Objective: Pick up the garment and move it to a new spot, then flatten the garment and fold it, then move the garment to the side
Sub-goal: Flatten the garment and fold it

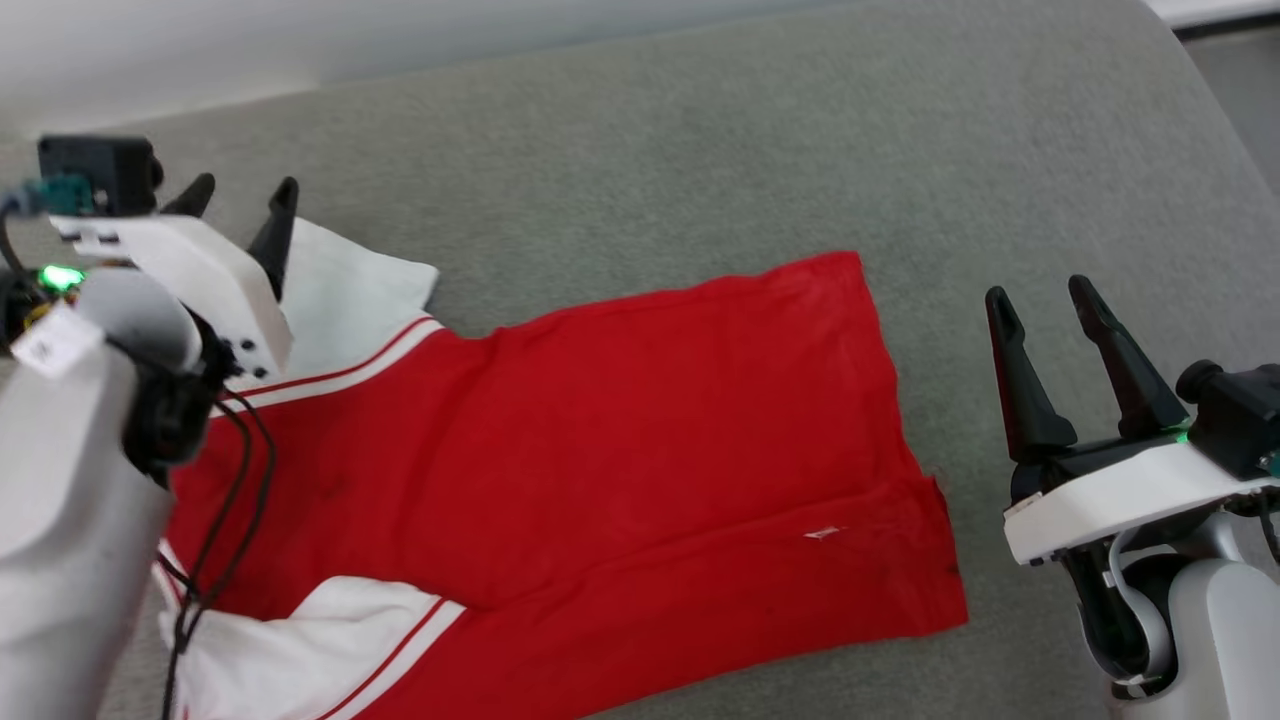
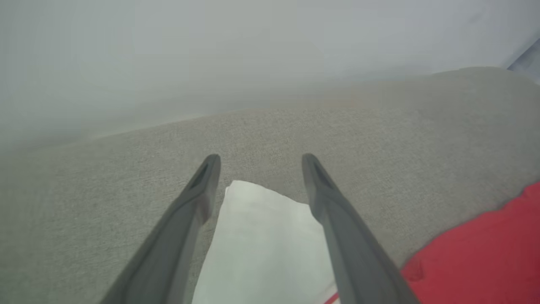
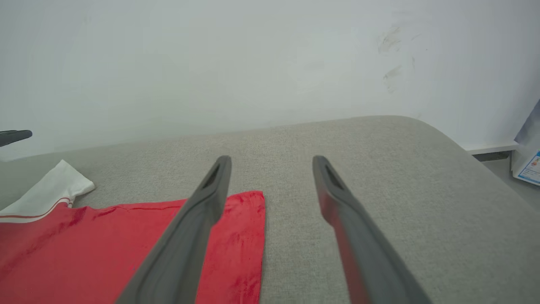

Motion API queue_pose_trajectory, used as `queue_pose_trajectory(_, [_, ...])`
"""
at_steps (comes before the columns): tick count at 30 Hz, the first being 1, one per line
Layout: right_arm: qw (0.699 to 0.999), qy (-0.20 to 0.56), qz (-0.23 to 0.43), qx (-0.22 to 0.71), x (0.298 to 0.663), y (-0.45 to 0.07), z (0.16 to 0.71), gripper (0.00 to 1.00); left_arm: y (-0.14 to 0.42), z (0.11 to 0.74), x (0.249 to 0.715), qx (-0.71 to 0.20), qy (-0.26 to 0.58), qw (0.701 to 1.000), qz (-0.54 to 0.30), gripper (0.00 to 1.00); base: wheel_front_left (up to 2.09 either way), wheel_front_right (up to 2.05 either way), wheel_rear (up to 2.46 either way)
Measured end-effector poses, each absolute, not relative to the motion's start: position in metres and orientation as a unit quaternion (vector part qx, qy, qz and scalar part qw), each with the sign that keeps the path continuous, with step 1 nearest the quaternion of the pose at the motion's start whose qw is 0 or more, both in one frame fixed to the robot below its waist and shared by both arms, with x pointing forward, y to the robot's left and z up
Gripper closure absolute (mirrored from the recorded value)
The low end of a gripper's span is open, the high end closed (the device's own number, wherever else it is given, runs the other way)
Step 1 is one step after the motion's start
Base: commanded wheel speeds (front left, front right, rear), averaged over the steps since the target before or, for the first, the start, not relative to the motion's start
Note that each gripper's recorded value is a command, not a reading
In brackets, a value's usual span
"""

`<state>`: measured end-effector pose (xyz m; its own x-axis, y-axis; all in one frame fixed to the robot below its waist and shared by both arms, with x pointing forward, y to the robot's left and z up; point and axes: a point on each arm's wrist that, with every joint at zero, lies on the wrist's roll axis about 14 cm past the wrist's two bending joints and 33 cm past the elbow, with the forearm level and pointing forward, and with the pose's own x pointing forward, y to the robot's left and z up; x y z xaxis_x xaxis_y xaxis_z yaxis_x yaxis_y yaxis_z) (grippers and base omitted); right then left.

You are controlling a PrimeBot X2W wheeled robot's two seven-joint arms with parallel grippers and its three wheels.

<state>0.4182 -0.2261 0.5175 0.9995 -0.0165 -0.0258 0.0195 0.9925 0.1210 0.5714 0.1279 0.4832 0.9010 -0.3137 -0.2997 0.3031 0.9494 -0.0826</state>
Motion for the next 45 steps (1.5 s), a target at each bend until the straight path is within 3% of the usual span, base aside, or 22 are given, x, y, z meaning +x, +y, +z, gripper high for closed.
queue_pose_trajectory(6, [0.997, 0.036, -0.033, 0.061, 0.417, -0.239, 0.499, 0.00, 0.123, 0.437, 0.591, 0.008, 0.289, 0.940, -0.181, 0.00, 0.00, 0.00, 0.00])
queue_pose_trajectory(14, [0.995, 0.054, -0.050, 0.073, 0.416, -0.246, 0.483, 0.00, 0.143, 0.380, 0.577, 0.030, 0.460, 0.872, -0.163, 0.00, 0.00, 0.00, 0.00])
queue_pose_trajectory(20, [0.992, 0.068, -0.054, 0.088, 0.416, -0.247, 0.471, 0.00, 0.143, 0.364, 0.569, 0.031, 0.522, 0.836, -0.165, 0.00, 0.00, 0.00, 0.00])
queue_pose_trajectory(21, [0.992, 0.072, -0.055, 0.091, 0.417, -0.247, 0.469, 0.00, 0.141, 0.362, 0.568, 0.029, 0.525, 0.834, -0.166, 0.53, 0.00, 0.00, 0.00])
queue_pose_trajectory(22, [0.991, 0.075, -0.055, 0.093, 0.417, -0.247, 0.467, 0.00, 0.140, 0.360, 0.569, 0.028, 0.527, 0.833, -0.166, 0.87, 0.00, 0.00, 0.00])
queue_pose_trajectory(23, [0.991, 0.077, -0.055, 0.094, 0.418, -0.247, 0.466, 0.00, 0.139, 0.359, 0.569, 0.027, 0.527, 0.833, -0.167, 1.00, 0.00, 0.00, 0.00])
queue_pose_trajectory(31, [0.985, 0.108, -0.048, 0.126, 0.424, -0.247, 0.453, 0.00, 0.134, 0.367, 0.573, 0.023, 0.493, 0.853, -0.169, 1.00, 0.00, 0.00, 0.00])
queue_pose_trajectory(37, [0.966, 0.201, -0.036, 0.156, 0.436, -0.253, 0.424, 0.00, 0.127, 0.393, 0.578, 0.013, 0.425, 0.888, -0.177, 1.00, 0.00, 0.00, 0.00])
queue_pose_trajectory(45, [0.933, 0.329, 0.039, 0.140, 0.472, -0.225, 0.406, 0.00, 0.132, 0.437, 0.581, 0.010, 0.334, 0.923, -0.188, 1.00, 0.00, 0.00, 0.00])
